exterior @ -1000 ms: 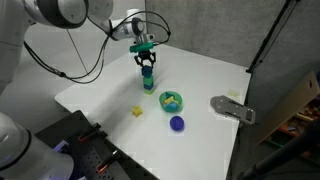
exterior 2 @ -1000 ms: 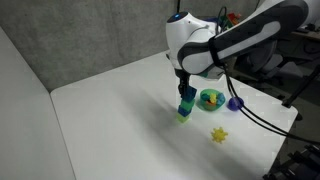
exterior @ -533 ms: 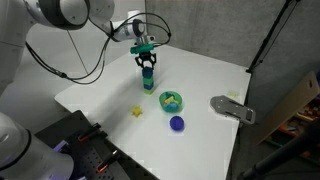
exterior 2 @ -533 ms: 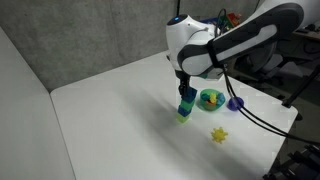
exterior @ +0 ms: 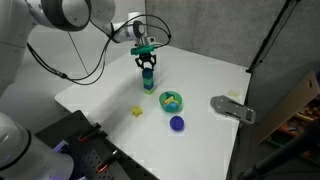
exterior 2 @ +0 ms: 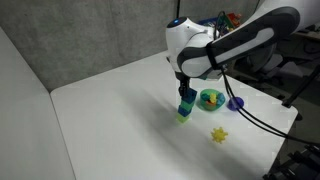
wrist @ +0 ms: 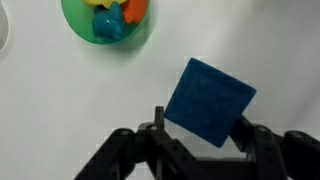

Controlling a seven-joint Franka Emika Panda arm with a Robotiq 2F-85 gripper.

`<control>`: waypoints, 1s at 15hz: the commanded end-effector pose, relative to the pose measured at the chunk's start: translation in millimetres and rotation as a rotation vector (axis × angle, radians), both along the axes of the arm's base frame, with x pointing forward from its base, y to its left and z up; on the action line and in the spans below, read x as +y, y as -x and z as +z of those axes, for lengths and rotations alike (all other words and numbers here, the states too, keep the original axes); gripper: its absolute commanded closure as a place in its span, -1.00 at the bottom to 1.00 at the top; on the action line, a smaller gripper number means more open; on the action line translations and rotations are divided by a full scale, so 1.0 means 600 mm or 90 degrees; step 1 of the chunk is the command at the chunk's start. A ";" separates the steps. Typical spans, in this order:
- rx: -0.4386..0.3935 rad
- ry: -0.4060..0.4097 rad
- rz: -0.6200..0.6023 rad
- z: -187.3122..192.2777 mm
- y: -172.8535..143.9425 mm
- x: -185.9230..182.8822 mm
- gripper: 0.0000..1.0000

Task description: Put the all the blocks into a stack on the left

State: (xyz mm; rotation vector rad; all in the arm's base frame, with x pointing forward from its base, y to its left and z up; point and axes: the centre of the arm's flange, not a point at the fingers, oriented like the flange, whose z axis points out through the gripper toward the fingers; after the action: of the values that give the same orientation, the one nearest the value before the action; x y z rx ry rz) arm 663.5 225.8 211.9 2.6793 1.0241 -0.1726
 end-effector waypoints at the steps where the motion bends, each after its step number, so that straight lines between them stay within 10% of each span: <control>1: -0.015 0.004 -0.009 0.012 -0.014 -0.002 -0.88; 15: -0.040 -0.096 -0.178 0.128 0.006 -0.042 -1.00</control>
State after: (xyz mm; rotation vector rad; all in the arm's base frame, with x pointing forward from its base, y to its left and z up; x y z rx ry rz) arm 676.5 211.1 267.2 2.8712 0.7577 -0.0625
